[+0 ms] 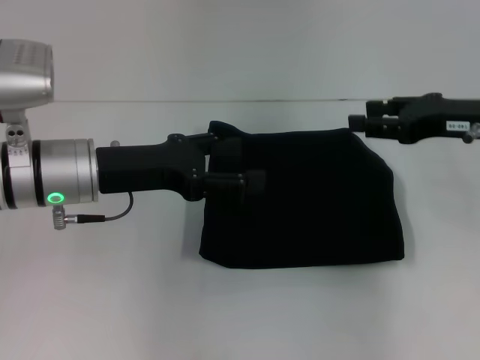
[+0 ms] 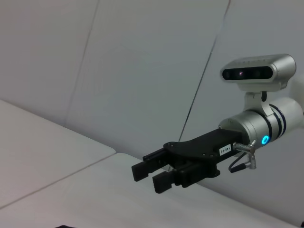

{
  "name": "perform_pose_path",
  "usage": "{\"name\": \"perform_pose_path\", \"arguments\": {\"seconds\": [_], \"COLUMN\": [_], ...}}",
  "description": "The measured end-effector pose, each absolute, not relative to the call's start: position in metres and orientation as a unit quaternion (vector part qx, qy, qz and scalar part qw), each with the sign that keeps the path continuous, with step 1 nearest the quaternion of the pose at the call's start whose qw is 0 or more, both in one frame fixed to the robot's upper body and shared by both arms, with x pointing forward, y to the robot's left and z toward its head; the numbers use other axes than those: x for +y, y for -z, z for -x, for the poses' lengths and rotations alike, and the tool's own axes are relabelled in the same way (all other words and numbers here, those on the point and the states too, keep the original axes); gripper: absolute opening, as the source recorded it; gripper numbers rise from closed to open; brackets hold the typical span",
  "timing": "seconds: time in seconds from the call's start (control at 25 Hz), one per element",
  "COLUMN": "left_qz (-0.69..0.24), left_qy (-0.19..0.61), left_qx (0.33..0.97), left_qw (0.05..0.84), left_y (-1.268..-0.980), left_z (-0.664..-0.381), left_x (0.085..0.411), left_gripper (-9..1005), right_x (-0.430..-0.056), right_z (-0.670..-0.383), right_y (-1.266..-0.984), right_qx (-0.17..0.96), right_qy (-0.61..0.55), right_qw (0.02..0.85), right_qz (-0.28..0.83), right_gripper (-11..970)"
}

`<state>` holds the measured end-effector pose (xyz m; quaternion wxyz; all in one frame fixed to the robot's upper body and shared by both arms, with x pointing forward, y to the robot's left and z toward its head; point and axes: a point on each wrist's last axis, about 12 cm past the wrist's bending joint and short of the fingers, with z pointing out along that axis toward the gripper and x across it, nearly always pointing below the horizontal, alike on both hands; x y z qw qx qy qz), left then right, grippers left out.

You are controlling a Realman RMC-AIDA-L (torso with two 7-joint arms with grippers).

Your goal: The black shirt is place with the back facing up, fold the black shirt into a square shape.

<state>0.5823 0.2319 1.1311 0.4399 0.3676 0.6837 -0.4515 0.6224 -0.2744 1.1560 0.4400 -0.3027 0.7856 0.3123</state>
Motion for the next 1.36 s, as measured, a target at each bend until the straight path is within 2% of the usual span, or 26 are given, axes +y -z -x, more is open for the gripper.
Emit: {"name": "perform_pose_path", "arguments": {"seconds": [0.04, 0.28, 0.64, 1.36], "left_qz": [-0.374, -0.421, -0.460, -0.468], "left_qy": [0.446, 0.399, 0.354, 0.336], "left_qx": [0.684, 0.702, 0.724, 0.742], "left_qw": [0.440, 0.413, 0.371, 0.343], "left_y": [-1.132, -1.134, -1.127, -1.124], "left_z": [-0.583, -0.592, -0.601, -0.603], "left_x": [0.232, 0.222, 0.200, 0.194], "left_gripper": [892, 891, 888, 887], "right_x": [-0.276, -0.275, -0.254, -0.254], "right_z": [-0.621, -0.612, -0.612, -0.611], "right_y": [-1.155, -1.153, -1.145, -1.144], "right_qx": [0.786, 0.787, 0.792, 0.803], "right_qy": [-0.312, -0.298, -0.284, -0.279], "right_qw": [0.437, 0.407, 0.370, 0.341], "right_qz": [0.306, 0.356, 0.393, 0.403], "right_gripper": [528, 627, 627, 627]}}
